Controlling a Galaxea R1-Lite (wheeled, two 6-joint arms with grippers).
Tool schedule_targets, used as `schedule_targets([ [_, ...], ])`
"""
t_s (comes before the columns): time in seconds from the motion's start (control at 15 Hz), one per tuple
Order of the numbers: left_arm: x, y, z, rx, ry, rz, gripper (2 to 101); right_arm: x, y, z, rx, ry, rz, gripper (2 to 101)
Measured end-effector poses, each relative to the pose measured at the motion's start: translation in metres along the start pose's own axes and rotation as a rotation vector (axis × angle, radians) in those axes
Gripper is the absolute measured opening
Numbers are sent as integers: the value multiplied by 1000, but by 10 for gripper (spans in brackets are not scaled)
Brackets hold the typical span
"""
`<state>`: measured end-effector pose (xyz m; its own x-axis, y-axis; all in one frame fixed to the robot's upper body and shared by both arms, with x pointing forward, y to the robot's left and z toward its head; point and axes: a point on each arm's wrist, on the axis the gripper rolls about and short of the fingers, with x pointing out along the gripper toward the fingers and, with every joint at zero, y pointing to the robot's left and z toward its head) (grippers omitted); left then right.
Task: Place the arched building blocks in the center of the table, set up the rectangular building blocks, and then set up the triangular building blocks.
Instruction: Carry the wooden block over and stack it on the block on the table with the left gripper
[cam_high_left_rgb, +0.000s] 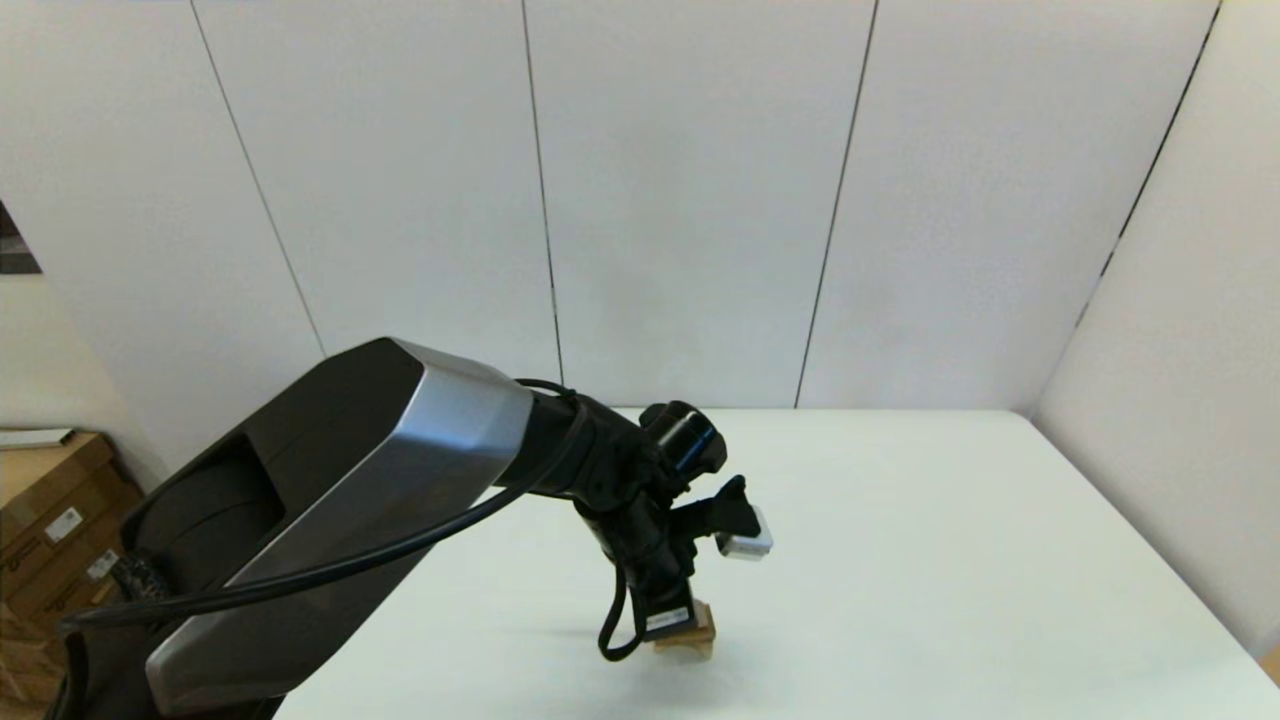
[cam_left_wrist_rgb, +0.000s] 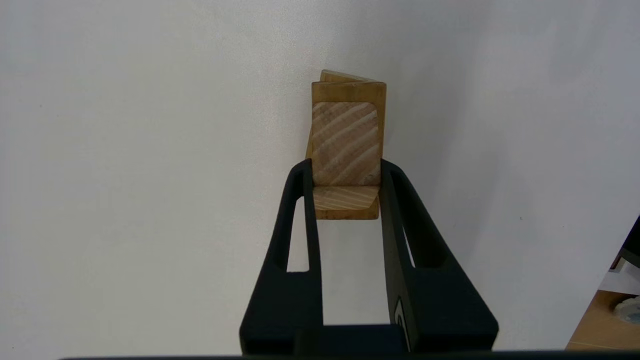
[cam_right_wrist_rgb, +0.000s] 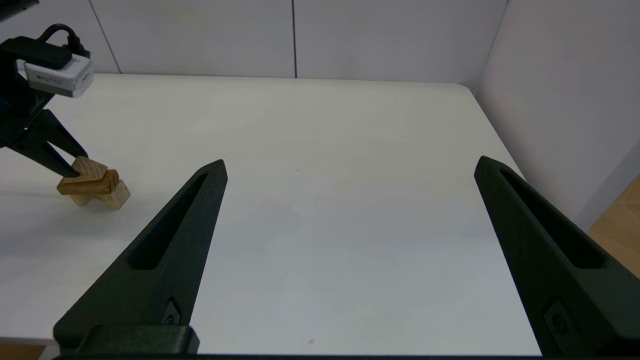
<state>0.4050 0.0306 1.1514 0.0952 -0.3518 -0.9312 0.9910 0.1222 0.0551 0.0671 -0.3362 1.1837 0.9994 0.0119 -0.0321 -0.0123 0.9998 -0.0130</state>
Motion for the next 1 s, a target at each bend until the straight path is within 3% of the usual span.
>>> schedule_targets([
  [1.0, -2, 0, 0, -2, 8, 5, 211, 0, 0, 0, 0, 0, 0, 980],
])
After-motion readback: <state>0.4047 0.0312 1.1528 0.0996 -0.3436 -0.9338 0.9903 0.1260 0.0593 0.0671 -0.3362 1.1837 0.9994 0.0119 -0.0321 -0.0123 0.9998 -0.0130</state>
